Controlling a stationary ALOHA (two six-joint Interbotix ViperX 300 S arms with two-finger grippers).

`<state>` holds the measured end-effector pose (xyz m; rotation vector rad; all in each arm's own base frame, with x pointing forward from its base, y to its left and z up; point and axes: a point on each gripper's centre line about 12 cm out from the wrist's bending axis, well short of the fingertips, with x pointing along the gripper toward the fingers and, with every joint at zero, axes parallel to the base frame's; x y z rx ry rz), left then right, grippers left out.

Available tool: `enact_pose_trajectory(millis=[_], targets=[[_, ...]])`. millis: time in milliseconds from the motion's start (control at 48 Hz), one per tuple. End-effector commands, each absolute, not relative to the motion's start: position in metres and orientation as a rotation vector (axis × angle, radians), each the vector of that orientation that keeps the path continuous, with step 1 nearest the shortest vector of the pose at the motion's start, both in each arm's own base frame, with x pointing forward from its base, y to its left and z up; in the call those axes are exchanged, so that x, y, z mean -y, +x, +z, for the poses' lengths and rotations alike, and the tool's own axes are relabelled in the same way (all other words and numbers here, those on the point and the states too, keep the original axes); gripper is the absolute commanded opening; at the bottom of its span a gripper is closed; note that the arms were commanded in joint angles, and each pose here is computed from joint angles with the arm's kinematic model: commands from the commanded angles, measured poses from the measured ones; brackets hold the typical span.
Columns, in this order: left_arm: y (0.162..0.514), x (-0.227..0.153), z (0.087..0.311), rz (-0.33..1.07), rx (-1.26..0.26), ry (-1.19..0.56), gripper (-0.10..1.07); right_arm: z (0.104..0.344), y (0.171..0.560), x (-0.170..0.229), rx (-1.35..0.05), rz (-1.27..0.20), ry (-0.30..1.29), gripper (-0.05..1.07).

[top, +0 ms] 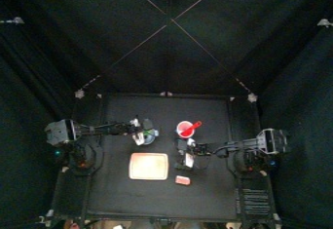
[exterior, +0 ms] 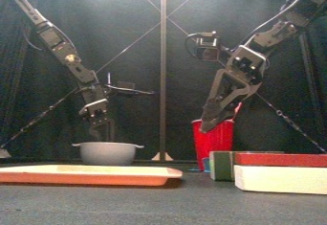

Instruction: Grab peas

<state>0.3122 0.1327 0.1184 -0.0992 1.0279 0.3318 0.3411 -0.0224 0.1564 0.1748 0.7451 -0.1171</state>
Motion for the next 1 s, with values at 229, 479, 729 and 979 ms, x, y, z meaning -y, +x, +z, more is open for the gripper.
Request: enact_pose_trajectory(millis=[229, 479, 729, 979], targets=[[0.315, -0.135, 0.115, 0.332, -1.033, -0.099, 0.86, 0.169, 0.342, 0.023, -0.703, -0.118, 0.177, 1.04], [0.315, -0.134, 0.114, 0.332, -1.037, -0.102, 0.85, 0.169, 0.342, 0.024, -0.703, -0.119, 0.178, 1.04], [0.316, -0.134, 0.115, 0.330, -1.034, -0.099, 0.66, 0.169, 0.342, 0.023, -0.703, -0.118, 0.177, 1.04], [0.318, -0.134, 0.127, 0.333, -1.000, -0.091, 0.56, 0.169, 0.342, 0.024, -0.703, -0.119, 0.178, 1.04]])
